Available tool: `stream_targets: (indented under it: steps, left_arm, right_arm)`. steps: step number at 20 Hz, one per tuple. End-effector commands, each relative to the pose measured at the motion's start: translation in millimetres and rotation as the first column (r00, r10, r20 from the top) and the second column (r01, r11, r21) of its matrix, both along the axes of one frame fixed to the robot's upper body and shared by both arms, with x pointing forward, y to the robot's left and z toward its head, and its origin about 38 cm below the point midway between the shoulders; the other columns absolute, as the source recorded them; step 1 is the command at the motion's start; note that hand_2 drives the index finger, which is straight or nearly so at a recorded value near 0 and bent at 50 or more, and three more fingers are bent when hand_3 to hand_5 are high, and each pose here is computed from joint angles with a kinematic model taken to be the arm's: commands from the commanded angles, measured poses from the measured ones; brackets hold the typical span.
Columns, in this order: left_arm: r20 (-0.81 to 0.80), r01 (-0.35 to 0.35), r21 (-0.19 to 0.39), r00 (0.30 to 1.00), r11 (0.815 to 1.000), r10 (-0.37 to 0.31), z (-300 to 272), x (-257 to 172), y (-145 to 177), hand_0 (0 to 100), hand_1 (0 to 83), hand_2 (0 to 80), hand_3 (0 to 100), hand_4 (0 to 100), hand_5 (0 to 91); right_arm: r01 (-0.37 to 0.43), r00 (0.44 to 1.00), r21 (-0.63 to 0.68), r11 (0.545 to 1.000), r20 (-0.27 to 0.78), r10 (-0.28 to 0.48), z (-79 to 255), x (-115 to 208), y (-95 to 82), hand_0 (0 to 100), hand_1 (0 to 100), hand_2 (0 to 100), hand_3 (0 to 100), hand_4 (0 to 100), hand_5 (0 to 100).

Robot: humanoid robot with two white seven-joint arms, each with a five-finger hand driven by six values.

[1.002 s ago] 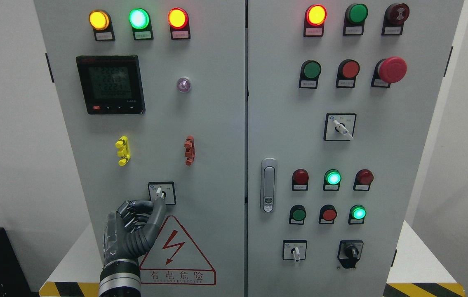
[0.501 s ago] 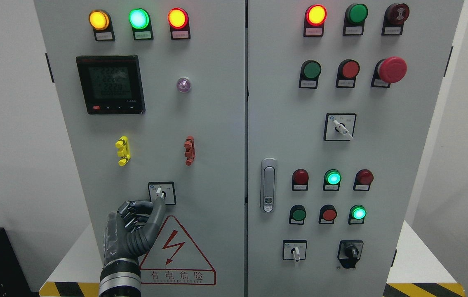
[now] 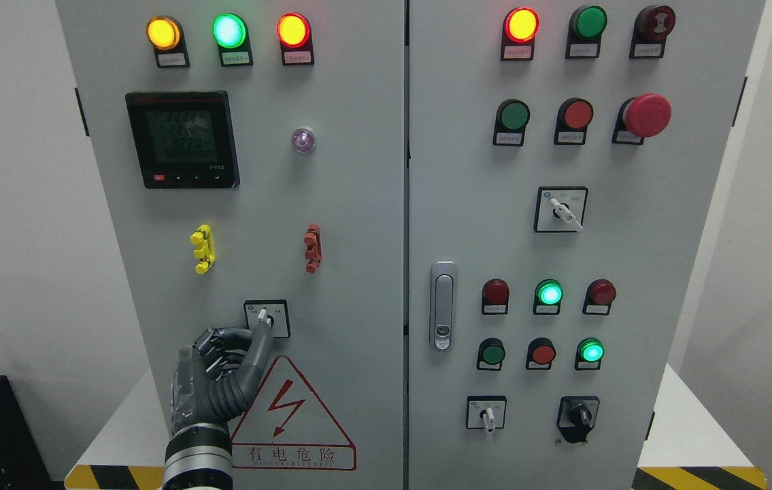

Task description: Turn on light switch 1

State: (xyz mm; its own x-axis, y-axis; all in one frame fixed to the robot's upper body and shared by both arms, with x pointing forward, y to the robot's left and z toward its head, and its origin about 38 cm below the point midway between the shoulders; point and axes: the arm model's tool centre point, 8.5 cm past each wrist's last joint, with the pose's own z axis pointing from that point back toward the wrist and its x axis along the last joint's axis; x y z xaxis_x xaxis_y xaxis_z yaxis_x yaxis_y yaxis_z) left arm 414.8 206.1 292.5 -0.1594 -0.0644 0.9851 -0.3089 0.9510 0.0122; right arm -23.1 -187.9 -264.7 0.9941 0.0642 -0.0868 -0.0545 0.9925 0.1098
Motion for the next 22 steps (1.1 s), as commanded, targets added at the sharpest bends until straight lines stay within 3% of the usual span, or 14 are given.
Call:
stream_targets:
  steps: [1, 22]
  left_arm:
    - [-0.002, 0.007, 0.003, 1.000, 1.000, -0.007, -0.1, 0.0, -3.0, 32, 69.0, 57.4, 69, 73, 58.0]
    - [-0.006, 0.001, 0.010, 1.000, 1.000, -0.001, 2.0, 1.4, -2.8, 26, 67.8, 57.9, 70, 73, 58.2]
  right_arm:
    - [-0.001, 1.000, 0.000, 1.000, 0.000, 0.001, 0.0, -0.1, -0.1, 30, 0, 0, 0, 0, 0]
    - [0.001, 1.000, 0.000, 1.000, 0.000, -0.001, 0.0, -0.1, 0.0, 30, 0, 0, 0, 0, 0]
